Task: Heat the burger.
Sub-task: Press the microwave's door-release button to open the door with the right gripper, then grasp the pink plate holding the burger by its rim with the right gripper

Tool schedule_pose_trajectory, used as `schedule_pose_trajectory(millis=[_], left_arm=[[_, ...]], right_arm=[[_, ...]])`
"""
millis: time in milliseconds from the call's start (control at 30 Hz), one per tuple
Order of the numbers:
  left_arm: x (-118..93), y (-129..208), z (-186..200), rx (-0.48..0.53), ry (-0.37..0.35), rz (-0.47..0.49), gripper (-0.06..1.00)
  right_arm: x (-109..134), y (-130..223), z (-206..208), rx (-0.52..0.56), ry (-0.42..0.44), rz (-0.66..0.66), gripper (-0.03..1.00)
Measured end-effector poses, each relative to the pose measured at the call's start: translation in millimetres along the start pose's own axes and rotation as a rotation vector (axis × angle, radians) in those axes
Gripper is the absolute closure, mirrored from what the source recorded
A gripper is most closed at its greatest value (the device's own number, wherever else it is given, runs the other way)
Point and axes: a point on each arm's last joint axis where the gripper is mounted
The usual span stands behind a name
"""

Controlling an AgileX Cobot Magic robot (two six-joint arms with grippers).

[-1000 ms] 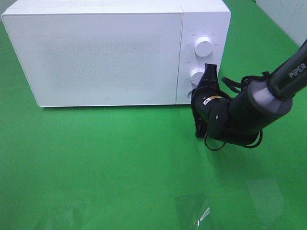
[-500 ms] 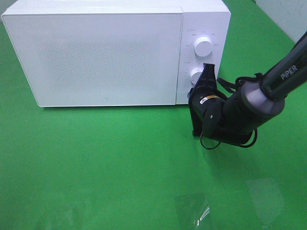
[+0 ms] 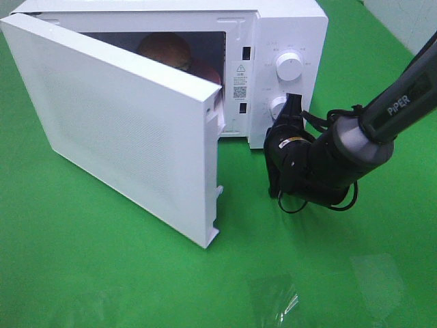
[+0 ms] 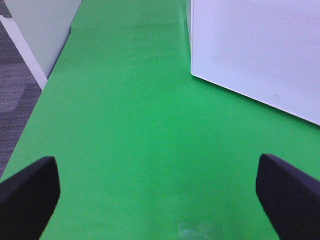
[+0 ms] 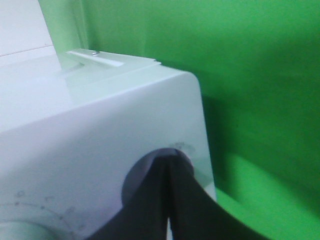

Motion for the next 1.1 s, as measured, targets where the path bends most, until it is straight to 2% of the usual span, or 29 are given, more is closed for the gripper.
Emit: schedule_pose_trajectory(millis=[567,933,1000,1033,1100], left_arm=[[0,0,0,0.000,0.000,0.000,-0.04],[0,0,0,0.000,0.000,0.000,-0.04],[0,0,0,0.000,0.000,0.000,-0.04],[0,0,0,0.000,0.000,0.000,-0.04],[0,0,0,0.000,0.000,0.000,-0.04]], right_arm=[[-1,-1,3,0.023,-0.019,0.040,0.95],[-2,-9,23,0.098,-0.068,0.047,0.95],[0,-9,27,0.126,-0.077,0.051,0.95],[9,-6,34,0.170,-0.128,0.062,0.95],[10,-6,36,0.187,-0.119,0.067,0.95]])
Point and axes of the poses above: a point on each arm's last joint axis where the gripper is mounted, z pointing back along that axis away from the gripper, x along the wrist's bending axis when the last joint is at zero, y = z × x, and after that the axes turned 10 degrees about z, right-handed
